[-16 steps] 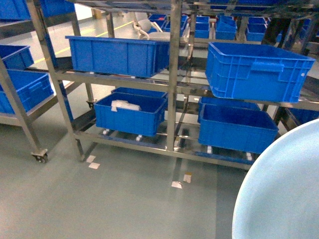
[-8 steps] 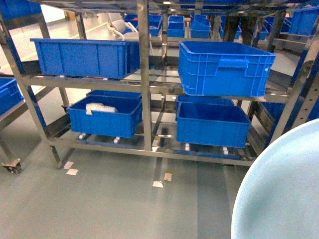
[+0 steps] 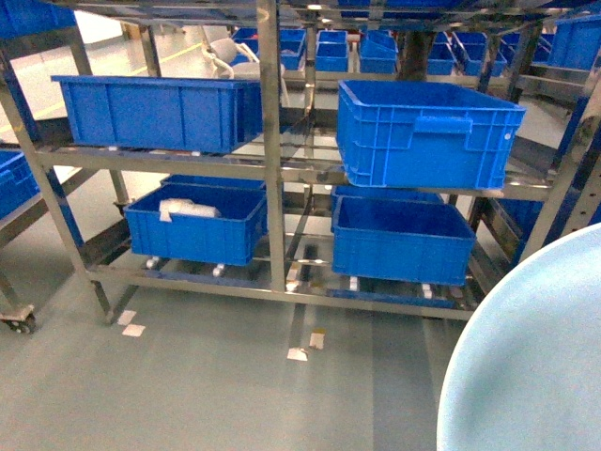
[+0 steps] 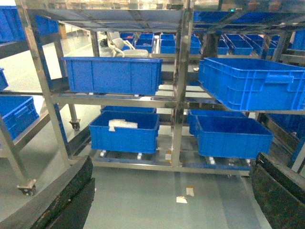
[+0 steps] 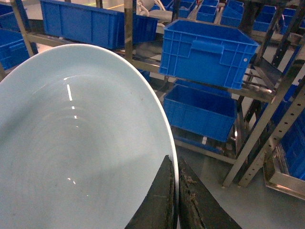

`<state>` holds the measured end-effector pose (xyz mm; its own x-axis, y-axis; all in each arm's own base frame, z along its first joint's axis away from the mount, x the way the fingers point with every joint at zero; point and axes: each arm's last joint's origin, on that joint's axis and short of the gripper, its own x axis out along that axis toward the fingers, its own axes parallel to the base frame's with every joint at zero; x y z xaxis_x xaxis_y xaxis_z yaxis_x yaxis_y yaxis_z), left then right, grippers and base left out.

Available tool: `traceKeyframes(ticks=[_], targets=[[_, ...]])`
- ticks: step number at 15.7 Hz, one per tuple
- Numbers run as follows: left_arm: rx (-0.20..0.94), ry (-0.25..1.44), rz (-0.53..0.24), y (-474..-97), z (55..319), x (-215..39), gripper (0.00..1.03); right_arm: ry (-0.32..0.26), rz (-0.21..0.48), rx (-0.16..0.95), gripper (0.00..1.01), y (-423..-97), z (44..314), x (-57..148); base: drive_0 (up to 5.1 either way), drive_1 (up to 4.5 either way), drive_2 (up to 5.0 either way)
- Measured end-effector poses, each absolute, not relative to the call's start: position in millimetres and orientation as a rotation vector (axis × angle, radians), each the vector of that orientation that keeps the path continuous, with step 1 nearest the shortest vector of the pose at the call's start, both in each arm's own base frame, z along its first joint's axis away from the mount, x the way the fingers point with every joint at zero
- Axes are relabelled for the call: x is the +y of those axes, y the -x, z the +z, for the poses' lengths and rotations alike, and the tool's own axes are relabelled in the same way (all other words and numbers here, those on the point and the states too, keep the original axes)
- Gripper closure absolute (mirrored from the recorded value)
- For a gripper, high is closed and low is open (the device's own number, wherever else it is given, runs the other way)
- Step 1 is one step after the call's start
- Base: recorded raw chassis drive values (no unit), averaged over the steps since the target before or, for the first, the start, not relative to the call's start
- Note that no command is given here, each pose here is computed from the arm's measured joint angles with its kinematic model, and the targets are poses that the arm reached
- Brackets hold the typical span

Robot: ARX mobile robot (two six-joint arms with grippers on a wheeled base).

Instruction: Place blue tray on left shelf second layer neatly

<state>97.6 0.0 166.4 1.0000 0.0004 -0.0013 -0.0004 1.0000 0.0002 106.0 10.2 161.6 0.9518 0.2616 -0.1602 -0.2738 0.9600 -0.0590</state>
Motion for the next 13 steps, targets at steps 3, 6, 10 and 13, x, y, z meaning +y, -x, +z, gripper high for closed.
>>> traceKeyframes(ticks=[3, 6, 10, 13], targets=[[0.002, 0.000, 0.000, -97.6, 166.4, 0.0, 0.05, 0.081, 0.272, 0.153, 0.99, -106.0, 161.5, 10.1, -0.1, 4.24, -4.4], [0.001, -0.001, 0.000, -97.6, 166.5, 0.0, 0.05, 0.081, 0.272, 0.151, 0.99, -106.0, 161.7, 10.2, 0.0, 4.30, -4.3], [0.001, 0.000, 0.000, -97.6, 166.4, 0.0, 0.05, 0.081, 0.272, 0.149, 0.99, -106.1, 161.8, 10.1, 0.1, 4.42, -4.2], [0.002, 0.000, 0.000, -97.6, 166.4, 0.0, 0.05, 0.081, 0.272, 0.151, 0.99, -106.0, 161.6, 10.1, -0.1, 4.25, -4.4]])
